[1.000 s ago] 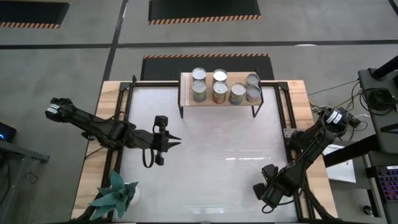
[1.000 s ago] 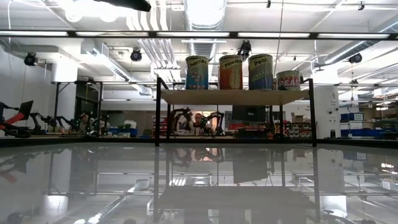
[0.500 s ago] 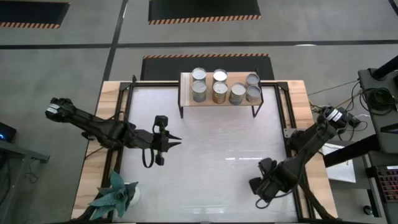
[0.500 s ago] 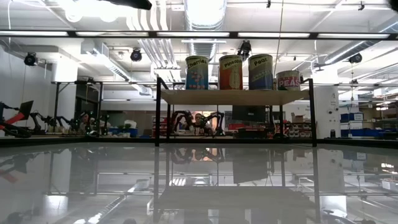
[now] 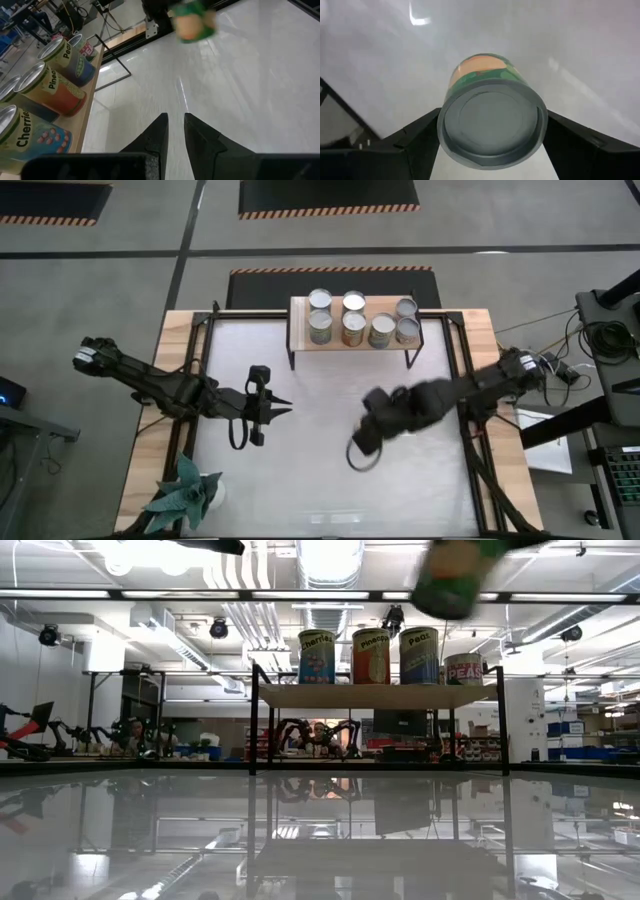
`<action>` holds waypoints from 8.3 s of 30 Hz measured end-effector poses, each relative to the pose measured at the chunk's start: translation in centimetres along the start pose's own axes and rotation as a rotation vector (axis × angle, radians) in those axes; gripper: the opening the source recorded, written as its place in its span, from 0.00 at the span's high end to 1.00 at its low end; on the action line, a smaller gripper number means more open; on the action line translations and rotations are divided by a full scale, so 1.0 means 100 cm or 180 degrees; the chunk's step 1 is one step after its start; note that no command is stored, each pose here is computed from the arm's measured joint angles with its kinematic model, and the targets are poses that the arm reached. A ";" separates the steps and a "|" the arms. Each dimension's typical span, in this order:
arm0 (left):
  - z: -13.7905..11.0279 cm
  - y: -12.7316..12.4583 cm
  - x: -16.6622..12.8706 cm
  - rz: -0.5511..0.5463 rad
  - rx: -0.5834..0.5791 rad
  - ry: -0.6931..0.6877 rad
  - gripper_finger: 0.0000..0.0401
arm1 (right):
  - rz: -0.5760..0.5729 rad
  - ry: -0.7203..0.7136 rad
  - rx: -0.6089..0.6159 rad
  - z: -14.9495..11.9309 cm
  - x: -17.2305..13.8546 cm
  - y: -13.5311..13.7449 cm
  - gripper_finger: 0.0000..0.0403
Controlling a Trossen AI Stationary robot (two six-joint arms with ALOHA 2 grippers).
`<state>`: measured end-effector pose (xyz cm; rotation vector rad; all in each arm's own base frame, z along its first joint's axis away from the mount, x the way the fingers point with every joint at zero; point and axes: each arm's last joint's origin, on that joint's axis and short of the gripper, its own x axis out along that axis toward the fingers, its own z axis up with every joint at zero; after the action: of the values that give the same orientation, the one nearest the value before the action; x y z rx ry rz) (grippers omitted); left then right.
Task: Pick and place cans onto a shelf
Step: Put the canned peaches on the shelf, then adjust the canned goods
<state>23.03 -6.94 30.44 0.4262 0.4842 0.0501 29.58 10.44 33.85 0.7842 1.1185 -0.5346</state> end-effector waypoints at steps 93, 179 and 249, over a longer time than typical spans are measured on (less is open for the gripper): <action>0.000 0.000 0.000 -0.0001 0.0057 0.0000 0.89 | -0.1422 -0.0175 -0.0211 0.289 -0.044 -0.258 0.12; 0.000 0.000 0.000 0.0000 -0.0014 0.0003 0.89 | -0.1804 0.0303 -0.0448 0.279 -0.017 -0.270 0.96; 0.003 0.001 0.000 0.0021 -0.0124 -0.0099 0.89 | -0.1027 -0.1500 -0.0539 0.071 -0.046 -0.210 0.96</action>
<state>23.19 -7.00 30.73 0.3899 0.4504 0.0592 16.86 -8.24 33.79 0.3031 0.8363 -0.8344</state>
